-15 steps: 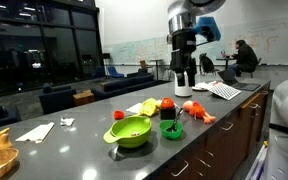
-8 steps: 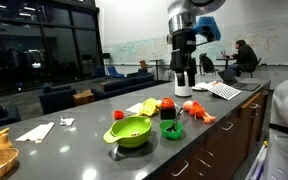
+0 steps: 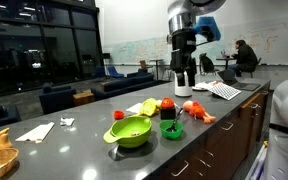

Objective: Put the spoon in the green bowl

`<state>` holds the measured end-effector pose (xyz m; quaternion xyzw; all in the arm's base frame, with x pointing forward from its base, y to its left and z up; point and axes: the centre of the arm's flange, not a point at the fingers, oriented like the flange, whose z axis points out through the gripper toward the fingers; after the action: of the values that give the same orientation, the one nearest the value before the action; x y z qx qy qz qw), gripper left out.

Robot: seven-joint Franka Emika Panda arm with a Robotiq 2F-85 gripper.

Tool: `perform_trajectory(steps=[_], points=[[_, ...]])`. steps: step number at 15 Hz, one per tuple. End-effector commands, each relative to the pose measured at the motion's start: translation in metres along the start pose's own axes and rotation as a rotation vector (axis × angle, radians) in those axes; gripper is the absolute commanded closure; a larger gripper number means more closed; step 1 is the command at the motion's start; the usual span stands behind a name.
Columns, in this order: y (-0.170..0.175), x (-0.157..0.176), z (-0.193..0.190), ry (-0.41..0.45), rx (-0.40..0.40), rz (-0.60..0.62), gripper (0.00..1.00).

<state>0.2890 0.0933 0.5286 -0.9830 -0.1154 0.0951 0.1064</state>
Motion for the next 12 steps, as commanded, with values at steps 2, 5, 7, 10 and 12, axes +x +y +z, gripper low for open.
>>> perform_trajectory(steps=[2, 5, 7, 10, 12], points=[[0.002, 0.005, 0.001, 0.120, 0.027, 0.088, 0.00], [0.004, 0.012, -0.001, 0.249, 0.052, 0.187, 0.00], [0.009, 0.017, -0.001, 0.319, 0.065, 0.260, 0.00], [0.022, 0.022, 0.004, 0.406, 0.038, 0.387, 0.00], [0.034, 0.023, 0.008, 0.458, 0.034, 0.473, 0.00]])
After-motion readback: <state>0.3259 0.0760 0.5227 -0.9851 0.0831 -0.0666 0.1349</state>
